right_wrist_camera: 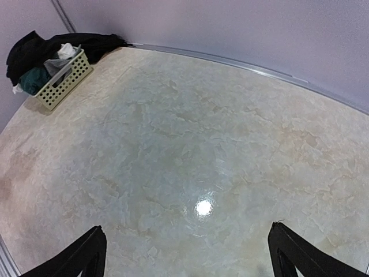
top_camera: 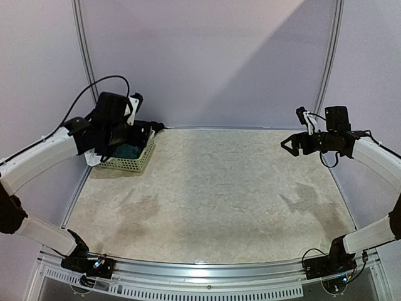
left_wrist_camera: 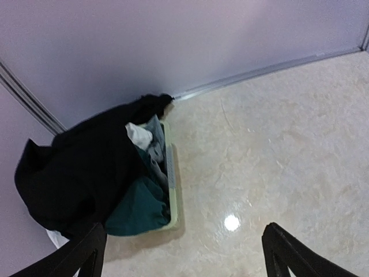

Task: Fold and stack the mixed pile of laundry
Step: Pick up the crumpled trousers from the center of the board.

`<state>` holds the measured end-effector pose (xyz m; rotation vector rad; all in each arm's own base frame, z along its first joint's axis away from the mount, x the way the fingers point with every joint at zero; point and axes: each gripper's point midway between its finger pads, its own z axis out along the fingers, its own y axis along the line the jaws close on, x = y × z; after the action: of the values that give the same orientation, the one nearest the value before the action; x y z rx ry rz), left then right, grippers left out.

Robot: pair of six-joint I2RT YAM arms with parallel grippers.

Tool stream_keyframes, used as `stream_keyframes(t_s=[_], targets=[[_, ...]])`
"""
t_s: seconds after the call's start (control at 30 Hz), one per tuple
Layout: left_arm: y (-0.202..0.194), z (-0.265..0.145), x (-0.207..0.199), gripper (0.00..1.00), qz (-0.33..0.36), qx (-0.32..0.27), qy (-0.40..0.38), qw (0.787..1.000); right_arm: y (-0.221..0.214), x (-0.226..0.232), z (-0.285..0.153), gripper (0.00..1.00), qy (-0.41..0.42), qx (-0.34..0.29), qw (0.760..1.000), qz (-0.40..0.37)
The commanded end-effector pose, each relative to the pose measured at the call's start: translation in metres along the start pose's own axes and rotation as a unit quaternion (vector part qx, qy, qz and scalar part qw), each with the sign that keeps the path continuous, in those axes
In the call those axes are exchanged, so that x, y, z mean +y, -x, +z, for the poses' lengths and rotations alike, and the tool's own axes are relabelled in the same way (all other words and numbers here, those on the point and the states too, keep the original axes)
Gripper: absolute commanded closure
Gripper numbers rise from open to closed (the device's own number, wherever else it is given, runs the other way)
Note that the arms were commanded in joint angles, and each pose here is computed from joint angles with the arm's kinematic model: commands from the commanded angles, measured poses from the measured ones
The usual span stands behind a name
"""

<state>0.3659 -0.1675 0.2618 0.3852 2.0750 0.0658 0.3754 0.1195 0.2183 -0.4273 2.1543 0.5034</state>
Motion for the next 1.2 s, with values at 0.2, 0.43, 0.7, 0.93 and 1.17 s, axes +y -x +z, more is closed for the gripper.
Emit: stream_keyframes(t_s=[0.2, 0.43, 0.7, 0.93, 1.17], targets=[[0.037, 0.027, 0.048, 0.05, -0.049, 0.11, 0.088, 0.989, -0.014, 0.031, -0.019, 0.01, 0.067, -0.008, 0.993, -0.099], [0.011, 0.084, 0.066, 0.04, -0.051, 0.202, 0.119, 0.971, -0.016, 0.03, -0.021, 0.01, 0.071, -0.006, 0.992, -0.103], [-0.007, 0.129, 0.087, 0.09, -0.073, 0.218, 0.155, 0.961, -0.02, 0.023, -0.023, 0.01, 0.078, -0.004, 0.993, -0.088], [-0.012, 0.142, 0.11, 0.16, -0.064, 0.221, 0.197, 0.953, -0.024, 0.017, -0.021, 0.01, 0.078, 0.003, 0.993, -0.084], [-0.028, 0.166, 0.124, 0.2, -0.061, 0.249, 0.193, 0.947, -0.028, 0.013, -0.018, 0.01, 0.078, 0.01, 0.994, -0.08]])
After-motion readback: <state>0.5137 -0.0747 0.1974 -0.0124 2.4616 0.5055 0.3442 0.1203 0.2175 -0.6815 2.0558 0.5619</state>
